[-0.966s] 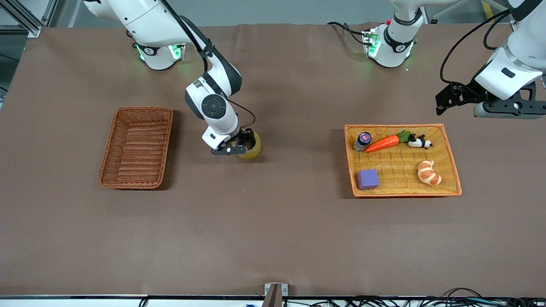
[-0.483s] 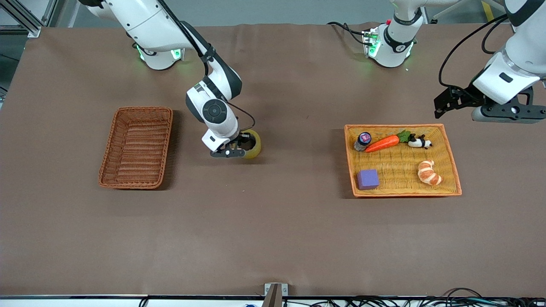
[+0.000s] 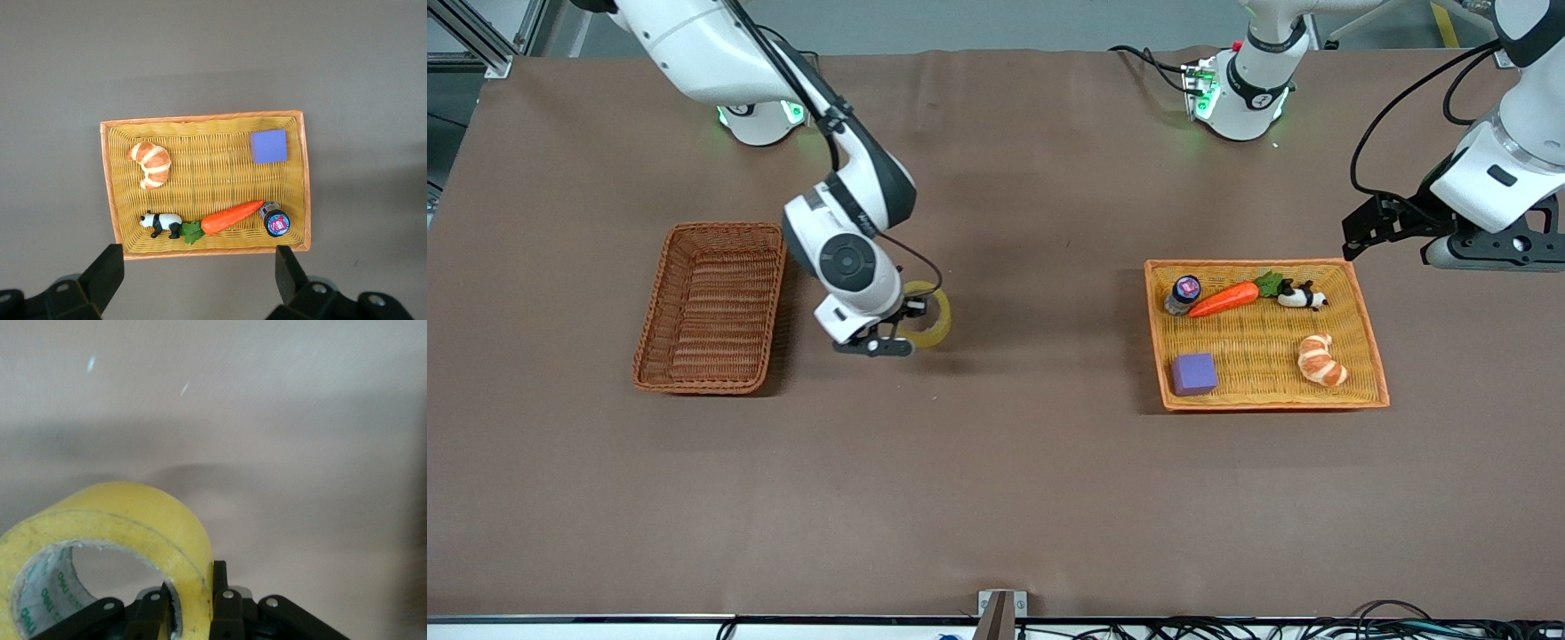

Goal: Move tape to another basket
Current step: 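Carry the tape with the right gripper over the brown basket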

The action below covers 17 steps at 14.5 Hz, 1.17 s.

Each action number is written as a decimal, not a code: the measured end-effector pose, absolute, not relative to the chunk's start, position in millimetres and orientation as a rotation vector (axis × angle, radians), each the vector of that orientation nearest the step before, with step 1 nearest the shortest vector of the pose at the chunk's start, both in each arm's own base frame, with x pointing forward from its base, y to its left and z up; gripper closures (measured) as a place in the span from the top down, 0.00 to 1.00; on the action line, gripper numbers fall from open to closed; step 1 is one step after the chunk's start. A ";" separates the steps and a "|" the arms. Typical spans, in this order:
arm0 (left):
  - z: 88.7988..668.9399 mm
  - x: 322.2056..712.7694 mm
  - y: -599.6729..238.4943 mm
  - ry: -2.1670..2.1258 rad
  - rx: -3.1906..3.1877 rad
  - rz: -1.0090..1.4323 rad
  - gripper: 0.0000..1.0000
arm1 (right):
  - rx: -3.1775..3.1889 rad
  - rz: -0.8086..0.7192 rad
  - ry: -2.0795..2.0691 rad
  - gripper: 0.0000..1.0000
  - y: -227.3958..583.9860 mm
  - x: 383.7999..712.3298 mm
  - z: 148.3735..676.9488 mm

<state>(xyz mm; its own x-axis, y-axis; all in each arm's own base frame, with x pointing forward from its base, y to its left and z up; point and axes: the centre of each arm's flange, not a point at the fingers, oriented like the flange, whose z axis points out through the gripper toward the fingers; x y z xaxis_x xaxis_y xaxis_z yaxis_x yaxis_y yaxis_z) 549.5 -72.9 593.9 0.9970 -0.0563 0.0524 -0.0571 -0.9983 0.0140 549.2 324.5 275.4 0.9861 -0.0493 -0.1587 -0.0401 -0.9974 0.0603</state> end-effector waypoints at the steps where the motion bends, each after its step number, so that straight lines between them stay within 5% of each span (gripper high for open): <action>1: 592.3 549.8 -74.6 -0.070 3.124 0.075 1.00 | 3.065 -0.238 -0.049 0.22 306.0 559.0 293.2; 7: 588.9 548.7 -78.0 -0.042 3.126 0.044 1.00 | 3.005 -0.200 -0.002 0.22 207.9 582.7 362.9; 17: 588.8 550.5 -62.7 -0.029 3.126 0.043 1.00 | 2.988 -0.285 0.138 0.22 21.2 552.7 306.2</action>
<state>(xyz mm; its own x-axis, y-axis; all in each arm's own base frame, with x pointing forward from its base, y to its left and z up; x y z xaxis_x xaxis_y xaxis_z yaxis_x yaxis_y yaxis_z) 550.5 -62.7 588.8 0.9994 -0.0185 0.0277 -0.0189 -0.9997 0.0147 552.7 21.2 306.2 0.9779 0.0783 -0.1938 0.1042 -0.9864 0.1273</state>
